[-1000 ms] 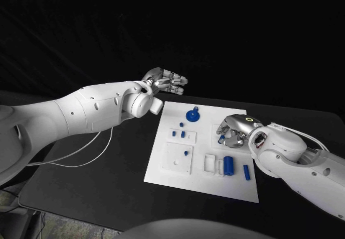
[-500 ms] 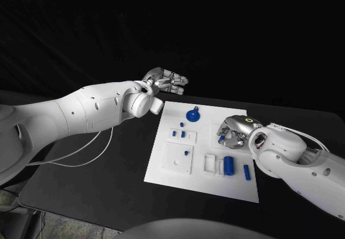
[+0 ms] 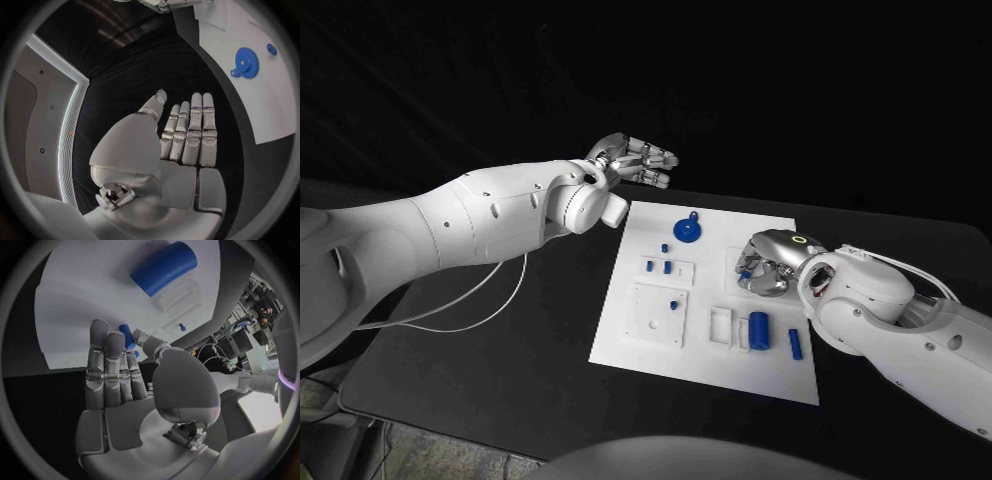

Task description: Assemble the parts on the task board

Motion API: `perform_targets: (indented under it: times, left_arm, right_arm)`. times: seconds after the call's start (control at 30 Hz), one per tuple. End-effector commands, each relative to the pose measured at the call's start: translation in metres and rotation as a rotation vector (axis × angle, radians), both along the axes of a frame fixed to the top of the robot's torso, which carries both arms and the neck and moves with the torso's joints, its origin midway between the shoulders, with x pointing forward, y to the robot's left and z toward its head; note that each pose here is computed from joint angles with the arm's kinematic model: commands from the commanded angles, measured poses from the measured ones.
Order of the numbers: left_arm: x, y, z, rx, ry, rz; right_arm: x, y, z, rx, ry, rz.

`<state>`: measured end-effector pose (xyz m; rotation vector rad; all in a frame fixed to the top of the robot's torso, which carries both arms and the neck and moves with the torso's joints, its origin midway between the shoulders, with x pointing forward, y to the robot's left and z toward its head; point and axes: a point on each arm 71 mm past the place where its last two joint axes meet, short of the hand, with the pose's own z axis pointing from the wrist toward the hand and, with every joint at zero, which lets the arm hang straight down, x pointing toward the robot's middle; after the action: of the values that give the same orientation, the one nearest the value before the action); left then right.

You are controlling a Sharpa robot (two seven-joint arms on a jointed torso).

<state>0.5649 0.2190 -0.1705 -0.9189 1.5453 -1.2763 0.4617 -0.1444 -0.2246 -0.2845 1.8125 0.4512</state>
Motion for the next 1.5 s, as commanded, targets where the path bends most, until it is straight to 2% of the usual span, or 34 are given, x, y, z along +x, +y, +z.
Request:
perform_targets:
  times: [0.03,0.57,0.8,0.97,1.2,1.4,1.5]
  left_arm:
    - [-0.0004,-0.003,0.0004,-0.004,-0.003,-0.017]
    - [-0.0003,-0.003,0.0003,-0.004,-0.003,-0.017]
    - [-0.0001,-0.002,0.0003,-0.003,-0.003,-0.015]
    - [0.0002,-0.003,0.0003,-0.003,-0.004,-0.015]
    - [0.0005,-0.002,0.0005,-0.003,-0.008,-0.009]
    - [0.0013,-0.002,0.0009,-0.003,-0.015,-0.003]
    - [0.0019,-0.003,0.0010,-0.002,-0.019,0.000]
  right_arm:
    - [0.000,0.000,0.000,-0.008,-0.003,-0.010]
    - [0.000,0.003,0.006,0.016,-0.078,-0.011]
    - [-0.004,0.005,0.008,0.050,-0.014,-0.008]
    - [-0.005,0.007,0.020,0.075,-0.002,0.002]
    - [-0.012,0.018,0.043,0.143,-0.028,0.045]
    - [-0.018,0.034,0.053,0.201,-0.060,0.111]
    - [-0.023,0.046,0.053,0.221,-0.076,0.148]
